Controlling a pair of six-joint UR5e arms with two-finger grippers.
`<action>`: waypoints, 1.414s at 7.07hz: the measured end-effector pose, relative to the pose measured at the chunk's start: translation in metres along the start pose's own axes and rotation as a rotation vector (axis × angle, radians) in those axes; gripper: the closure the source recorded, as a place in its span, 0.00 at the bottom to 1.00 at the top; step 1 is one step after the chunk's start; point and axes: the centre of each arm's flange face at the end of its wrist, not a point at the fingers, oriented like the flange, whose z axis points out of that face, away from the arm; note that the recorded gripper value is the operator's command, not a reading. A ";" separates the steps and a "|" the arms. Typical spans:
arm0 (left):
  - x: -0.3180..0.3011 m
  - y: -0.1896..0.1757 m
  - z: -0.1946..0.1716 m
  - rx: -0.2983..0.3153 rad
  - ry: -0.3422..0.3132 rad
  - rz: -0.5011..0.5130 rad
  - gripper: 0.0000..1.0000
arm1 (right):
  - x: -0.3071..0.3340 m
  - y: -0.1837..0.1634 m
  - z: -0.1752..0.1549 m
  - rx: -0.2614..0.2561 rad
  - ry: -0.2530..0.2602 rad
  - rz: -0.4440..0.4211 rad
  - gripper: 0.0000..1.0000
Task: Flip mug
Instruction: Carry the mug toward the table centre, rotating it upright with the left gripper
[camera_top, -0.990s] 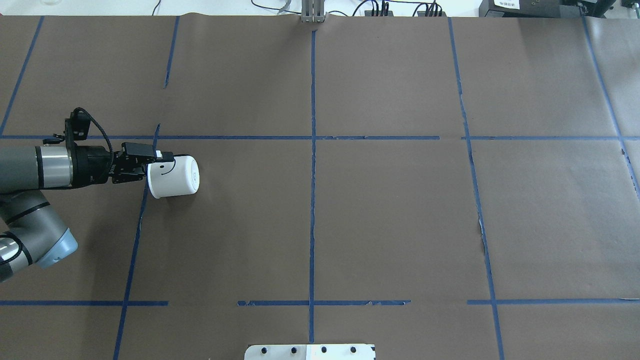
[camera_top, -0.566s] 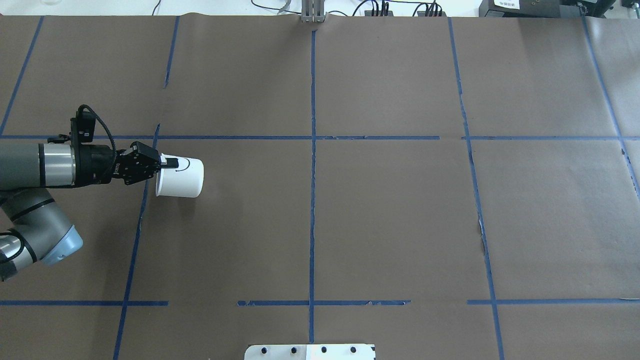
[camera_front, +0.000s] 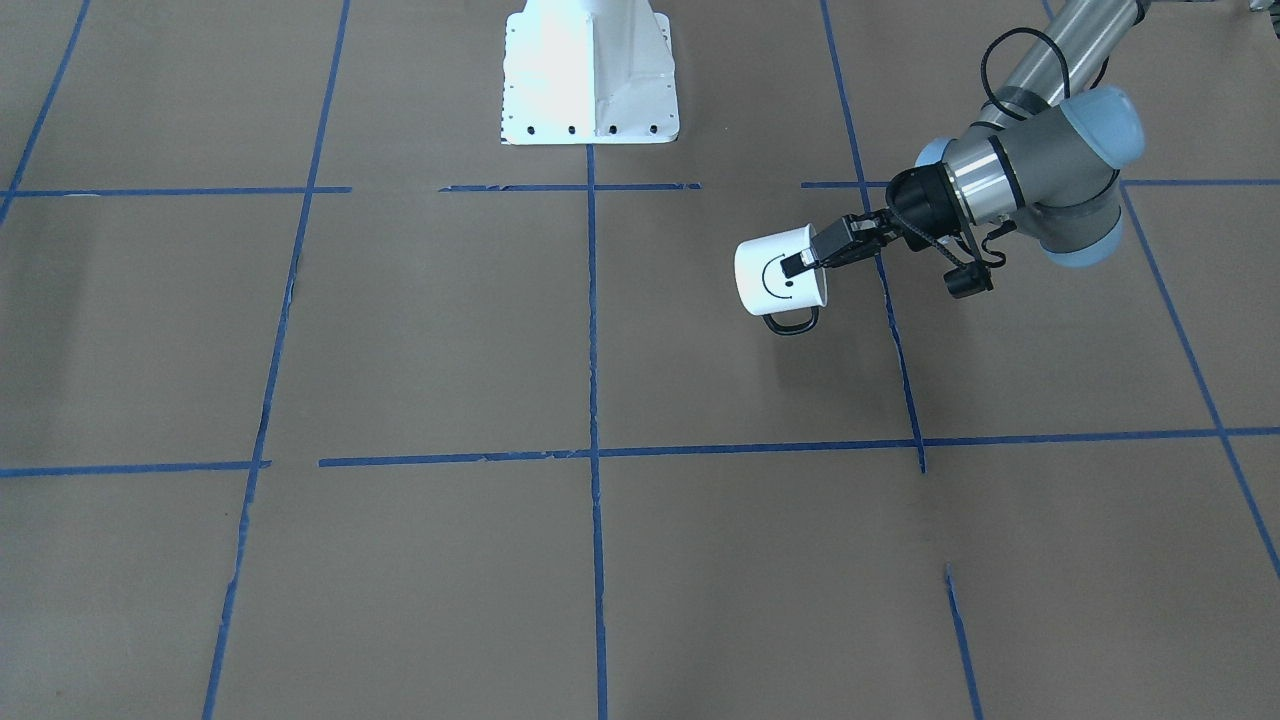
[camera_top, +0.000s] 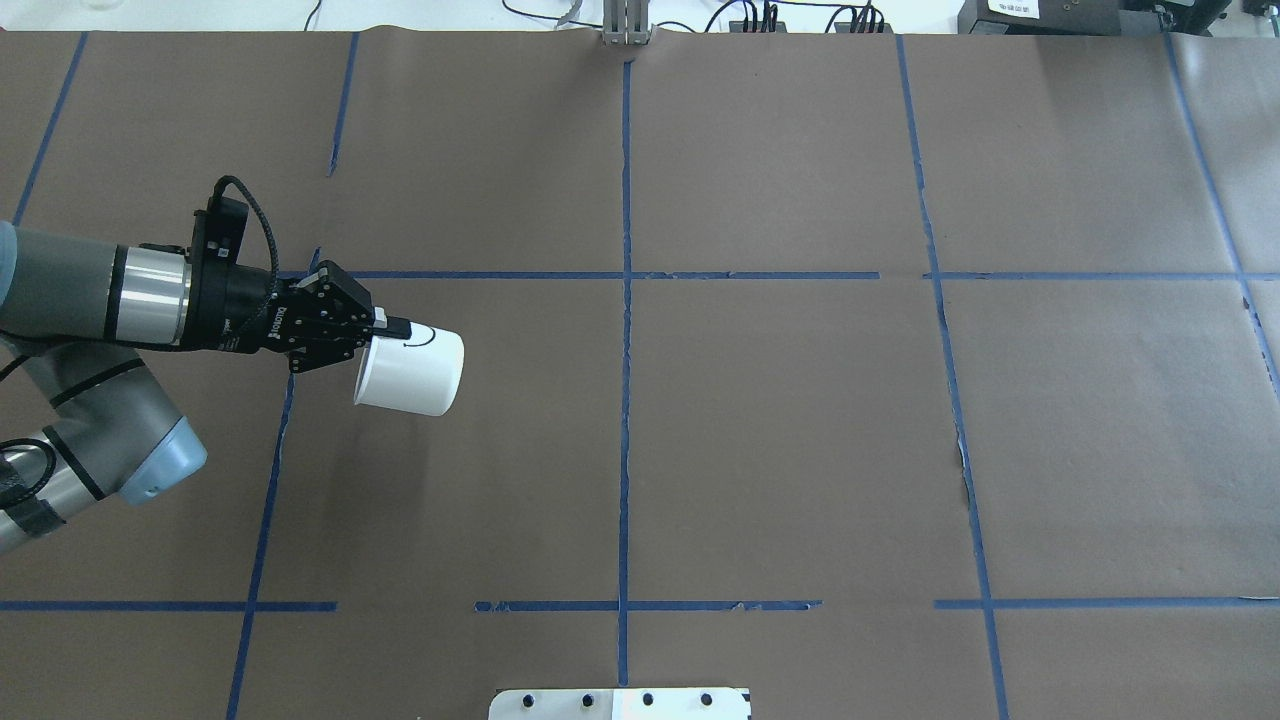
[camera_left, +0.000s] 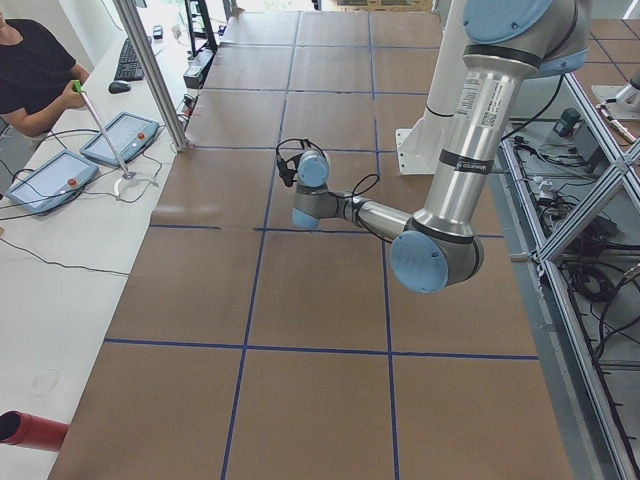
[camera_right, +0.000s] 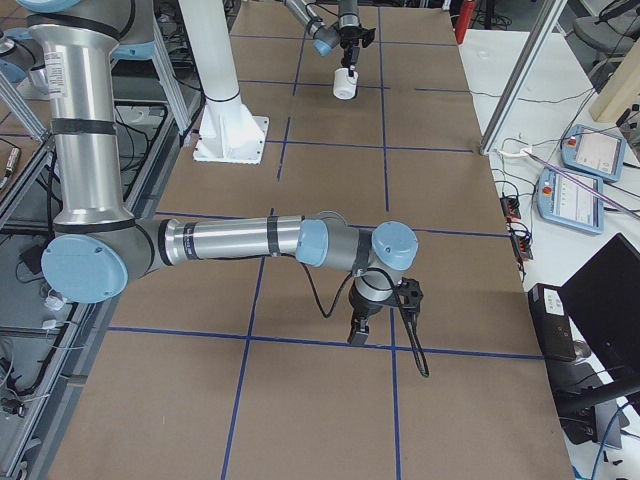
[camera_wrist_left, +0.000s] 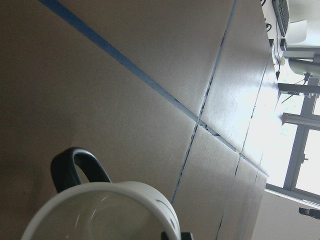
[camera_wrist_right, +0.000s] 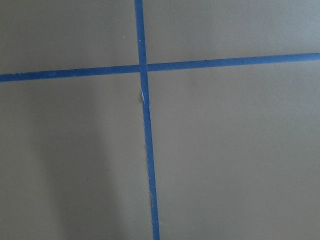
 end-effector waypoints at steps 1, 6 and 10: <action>0.023 0.009 0.003 0.009 -0.025 0.037 1.00 | 0.000 0.000 0.000 0.000 0.000 0.000 0.00; 0.155 0.024 0.079 0.122 -0.271 0.263 1.00 | 0.000 0.000 0.000 0.000 0.000 0.000 0.00; 0.213 0.068 0.184 0.198 -0.607 0.370 1.00 | 0.000 0.000 0.000 0.000 0.000 0.000 0.00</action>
